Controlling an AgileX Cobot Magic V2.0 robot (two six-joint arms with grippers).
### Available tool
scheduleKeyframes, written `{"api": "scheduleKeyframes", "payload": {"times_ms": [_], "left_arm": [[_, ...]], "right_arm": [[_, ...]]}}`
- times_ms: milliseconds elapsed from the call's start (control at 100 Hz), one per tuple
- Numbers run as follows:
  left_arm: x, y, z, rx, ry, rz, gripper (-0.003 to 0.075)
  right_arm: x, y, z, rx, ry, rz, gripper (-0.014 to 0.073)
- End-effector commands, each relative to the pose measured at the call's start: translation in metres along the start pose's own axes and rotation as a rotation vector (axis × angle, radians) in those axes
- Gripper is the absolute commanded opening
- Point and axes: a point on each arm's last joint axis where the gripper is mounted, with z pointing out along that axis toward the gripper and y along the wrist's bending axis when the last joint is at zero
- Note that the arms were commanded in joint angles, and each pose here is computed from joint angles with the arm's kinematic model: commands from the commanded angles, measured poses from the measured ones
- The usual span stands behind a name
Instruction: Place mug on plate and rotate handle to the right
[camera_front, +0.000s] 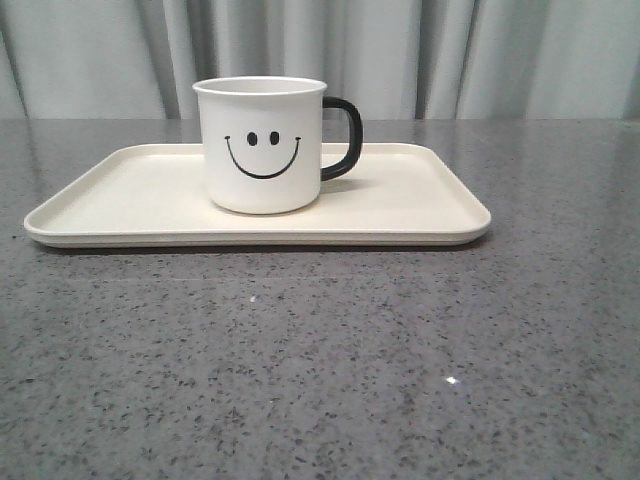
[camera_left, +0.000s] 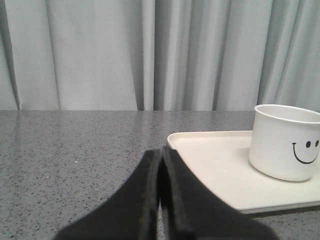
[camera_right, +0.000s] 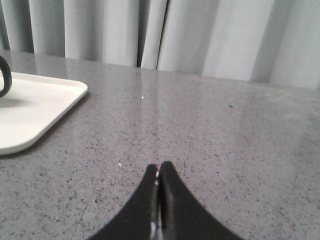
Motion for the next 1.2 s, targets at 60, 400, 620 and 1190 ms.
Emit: {"api": "scheduleKeyframes", "payload": {"times_ms": [60, 400, 620, 1190], "left_arm": [[-0.0063, -0.0013, -0.0029, 0.018, -0.1, -0.004, -0.002], [-0.0063, -0.0013, -0.0029, 0.018, -0.1, -0.004, -0.002], [-0.0063, -0.0013, -0.0029, 0.018, -0.1, -0.004, -0.002], [-0.0063, -0.0013, -0.0029, 0.018, -0.1, -0.004, -0.002]], "right_arm": [[-0.0109, 0.0013, -0.002, -0.012, -0.143, 0.006, -0.0113], [-0.0109, 0.0012, -0.002, -0.012, -0.143, 0.012, -0.0113], [-0.0098, 0.0011, -0.0019, -0.011, -0.134, 0.022, -0.0113], [-0.0088, 0.0005, -0.0017, -0.004, -0.123, 0.016, -0.0113]]}}
